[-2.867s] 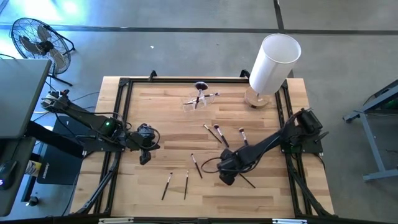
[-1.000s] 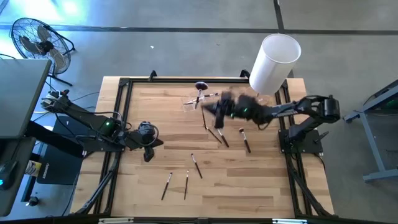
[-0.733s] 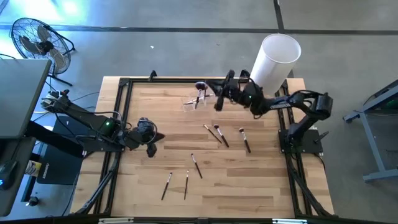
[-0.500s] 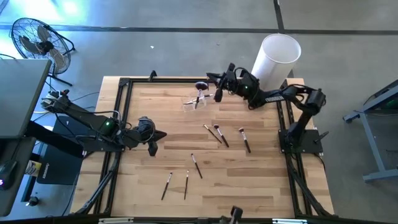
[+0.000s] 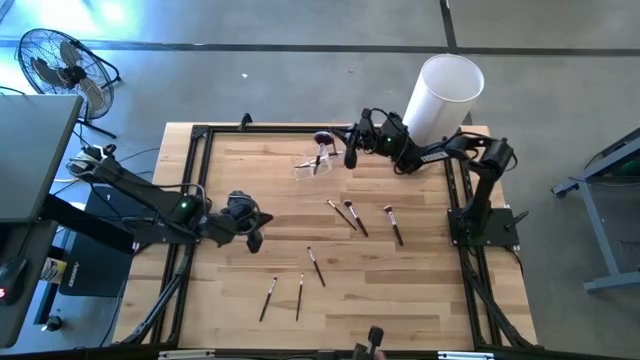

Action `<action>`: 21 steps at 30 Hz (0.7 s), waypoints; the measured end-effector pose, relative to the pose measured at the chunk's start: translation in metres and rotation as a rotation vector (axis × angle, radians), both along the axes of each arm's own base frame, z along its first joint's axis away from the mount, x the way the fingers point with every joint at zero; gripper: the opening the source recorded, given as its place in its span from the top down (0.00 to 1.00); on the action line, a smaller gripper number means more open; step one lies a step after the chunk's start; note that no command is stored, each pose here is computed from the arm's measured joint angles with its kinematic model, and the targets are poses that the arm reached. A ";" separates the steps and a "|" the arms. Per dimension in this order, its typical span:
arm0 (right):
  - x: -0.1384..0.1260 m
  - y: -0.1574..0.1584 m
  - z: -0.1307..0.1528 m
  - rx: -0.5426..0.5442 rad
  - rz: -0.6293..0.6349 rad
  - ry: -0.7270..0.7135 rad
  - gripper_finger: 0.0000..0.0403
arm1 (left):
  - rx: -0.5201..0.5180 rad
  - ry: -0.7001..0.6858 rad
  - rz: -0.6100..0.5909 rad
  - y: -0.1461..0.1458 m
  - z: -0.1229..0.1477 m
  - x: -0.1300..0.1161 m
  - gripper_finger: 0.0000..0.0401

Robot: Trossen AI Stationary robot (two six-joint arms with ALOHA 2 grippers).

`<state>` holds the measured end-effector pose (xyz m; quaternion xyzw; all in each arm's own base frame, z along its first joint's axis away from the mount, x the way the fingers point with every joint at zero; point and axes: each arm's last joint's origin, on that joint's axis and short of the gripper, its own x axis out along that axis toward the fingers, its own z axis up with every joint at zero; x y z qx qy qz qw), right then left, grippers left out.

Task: Put items in baskets/containers
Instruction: Put the black eyeshadow brush into the transparent organizer

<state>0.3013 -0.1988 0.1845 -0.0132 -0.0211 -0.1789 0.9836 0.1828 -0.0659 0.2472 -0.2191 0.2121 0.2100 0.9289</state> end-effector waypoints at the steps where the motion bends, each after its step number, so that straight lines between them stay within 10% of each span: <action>1: 0.000 0.000 -0.001 -0.002 0.004 0.023 1.00 | 0.005 0.007 0.003 0.000 -0.001 0.001 1.00; 13: -0.002 0.002 -0.008 0.068 0.000 0.137 0.80 | -0.032 0.062 -0.066 -0.005 -0.009 0.007 0.91; 21: -0.013 0.025 0.039 0.034 -0.022 0.154 0.74 | -0.052 0.068 -0.104 -0.007 -0.009 0.007 0.73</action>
